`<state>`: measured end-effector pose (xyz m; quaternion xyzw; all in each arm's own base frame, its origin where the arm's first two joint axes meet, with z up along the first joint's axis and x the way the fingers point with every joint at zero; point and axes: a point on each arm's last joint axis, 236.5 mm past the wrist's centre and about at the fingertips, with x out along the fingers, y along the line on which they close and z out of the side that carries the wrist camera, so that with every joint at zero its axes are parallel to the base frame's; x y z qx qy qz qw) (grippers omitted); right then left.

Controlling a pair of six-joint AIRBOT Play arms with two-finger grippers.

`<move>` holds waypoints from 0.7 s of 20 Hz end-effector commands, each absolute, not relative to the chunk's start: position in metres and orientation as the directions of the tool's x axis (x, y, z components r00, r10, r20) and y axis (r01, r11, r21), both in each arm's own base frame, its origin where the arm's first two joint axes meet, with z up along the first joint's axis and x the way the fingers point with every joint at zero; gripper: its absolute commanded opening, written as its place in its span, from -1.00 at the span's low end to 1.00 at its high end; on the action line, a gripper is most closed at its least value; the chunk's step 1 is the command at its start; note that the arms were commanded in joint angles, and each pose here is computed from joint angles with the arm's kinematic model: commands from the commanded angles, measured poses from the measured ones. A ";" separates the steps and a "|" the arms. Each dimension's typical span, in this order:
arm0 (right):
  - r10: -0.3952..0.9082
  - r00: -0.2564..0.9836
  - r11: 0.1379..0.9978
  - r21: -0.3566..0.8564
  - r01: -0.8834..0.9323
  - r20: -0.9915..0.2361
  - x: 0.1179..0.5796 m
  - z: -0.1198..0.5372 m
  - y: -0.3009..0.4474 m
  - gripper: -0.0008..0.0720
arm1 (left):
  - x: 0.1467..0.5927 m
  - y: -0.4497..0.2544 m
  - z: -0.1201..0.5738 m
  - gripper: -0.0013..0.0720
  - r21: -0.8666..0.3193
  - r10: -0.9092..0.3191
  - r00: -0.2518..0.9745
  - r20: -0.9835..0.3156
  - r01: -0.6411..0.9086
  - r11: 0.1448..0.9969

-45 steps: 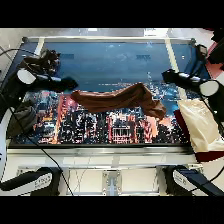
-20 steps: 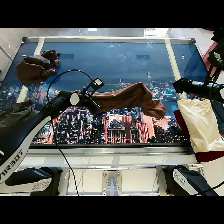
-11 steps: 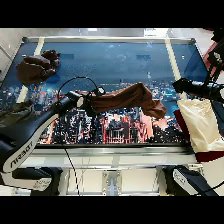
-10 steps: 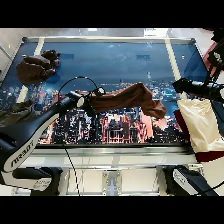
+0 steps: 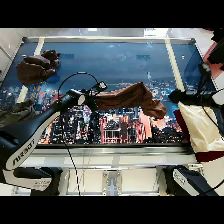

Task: Fold the shirts.

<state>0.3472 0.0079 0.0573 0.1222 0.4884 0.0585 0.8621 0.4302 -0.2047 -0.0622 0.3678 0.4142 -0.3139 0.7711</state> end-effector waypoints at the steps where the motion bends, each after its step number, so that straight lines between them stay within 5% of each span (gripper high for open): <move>1: 0.222 0.338 0.960 0.266 0.088 -0.915 0.306 -0.016 0.008 0.20 | 0.437 -0.175 -0.045 -0.93 0.373 -0.042 0.465 -0.884 0.759 0.534; 4: 0.248 0.353 0.941 0.311 0.133 -0.902 0.308 -0.039 0.014 0.20 | 0.453 -0.157 0.007 -0.93 0.458 0.030 0.541 -0.840 0.680 0.572; 11: 0.235 0.465 0.934 0.330 0.135 -0.854 0.350 -0.056 0.027 0.20 | 0.451 -0.152 0.109 -0.93 0.508 -0.012 0.662 -0.750 0.587 0.631; 14: 0.329 0.497 0.847 0.483 0.221 -0.803 0.371 -0.067 0.059 0.20 | 0.433 -0.136 0.114 -0.93 0.499 0.032 0.626 -0.779 0.589 0.636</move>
